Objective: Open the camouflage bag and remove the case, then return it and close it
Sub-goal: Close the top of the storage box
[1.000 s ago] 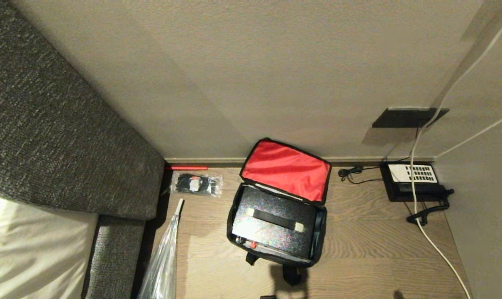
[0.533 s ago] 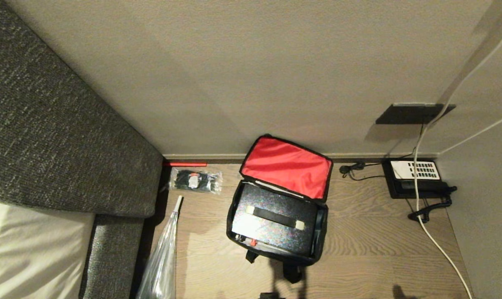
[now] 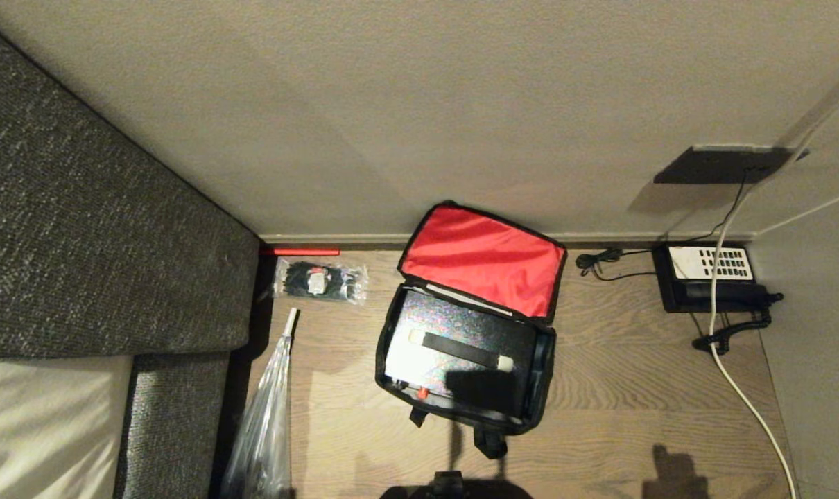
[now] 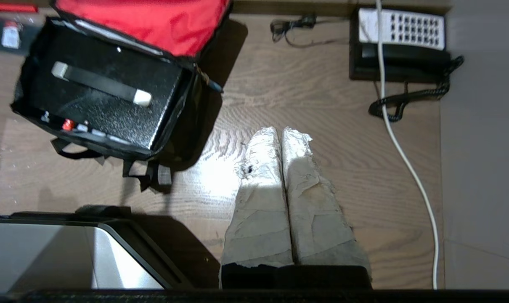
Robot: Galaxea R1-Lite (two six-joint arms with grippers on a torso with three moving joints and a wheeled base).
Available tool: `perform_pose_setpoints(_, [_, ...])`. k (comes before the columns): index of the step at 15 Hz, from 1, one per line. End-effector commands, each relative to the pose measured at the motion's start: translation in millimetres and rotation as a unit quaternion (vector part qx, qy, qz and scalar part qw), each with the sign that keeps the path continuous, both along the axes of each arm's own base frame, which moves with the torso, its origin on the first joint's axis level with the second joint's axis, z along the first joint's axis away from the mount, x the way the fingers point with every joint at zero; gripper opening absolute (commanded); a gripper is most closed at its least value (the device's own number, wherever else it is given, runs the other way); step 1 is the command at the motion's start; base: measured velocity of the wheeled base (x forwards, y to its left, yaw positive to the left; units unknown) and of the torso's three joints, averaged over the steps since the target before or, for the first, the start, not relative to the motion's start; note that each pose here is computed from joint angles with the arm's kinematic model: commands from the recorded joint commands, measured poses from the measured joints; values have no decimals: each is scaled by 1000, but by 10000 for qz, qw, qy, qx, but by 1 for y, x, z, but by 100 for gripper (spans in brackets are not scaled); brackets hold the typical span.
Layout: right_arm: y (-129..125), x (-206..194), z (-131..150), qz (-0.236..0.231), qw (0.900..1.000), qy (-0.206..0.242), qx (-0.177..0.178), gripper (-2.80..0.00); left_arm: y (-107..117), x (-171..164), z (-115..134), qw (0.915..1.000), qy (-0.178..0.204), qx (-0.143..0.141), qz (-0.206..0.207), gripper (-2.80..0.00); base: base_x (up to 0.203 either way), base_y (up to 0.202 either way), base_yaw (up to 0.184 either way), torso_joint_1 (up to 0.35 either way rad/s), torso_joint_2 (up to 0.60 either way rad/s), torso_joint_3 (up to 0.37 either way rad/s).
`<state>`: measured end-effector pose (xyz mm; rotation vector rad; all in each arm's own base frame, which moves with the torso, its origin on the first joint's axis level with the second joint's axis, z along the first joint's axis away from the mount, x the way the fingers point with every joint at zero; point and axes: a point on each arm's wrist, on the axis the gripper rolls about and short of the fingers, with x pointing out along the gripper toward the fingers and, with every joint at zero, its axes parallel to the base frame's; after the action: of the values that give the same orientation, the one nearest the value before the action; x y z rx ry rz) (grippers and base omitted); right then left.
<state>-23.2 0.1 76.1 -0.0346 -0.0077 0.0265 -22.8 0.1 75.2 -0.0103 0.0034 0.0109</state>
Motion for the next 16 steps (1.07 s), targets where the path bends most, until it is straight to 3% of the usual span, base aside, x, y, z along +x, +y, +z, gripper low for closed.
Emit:
perform_pose_setpoints(1, [0, 0, 0, 5, 10000, -2, -3, -280, 0, 0, 0, 10000, 6, -2, 7, -280, 0, 0, 0, 1, 6, -198])
perform_pose_setpoints(16, [0, 0, 0, 5, 10000, -2, -3, -280, 0, 0, -1, 10000, 5, -45, 12, -280, 0, 0, 0, 3, 2, -199])
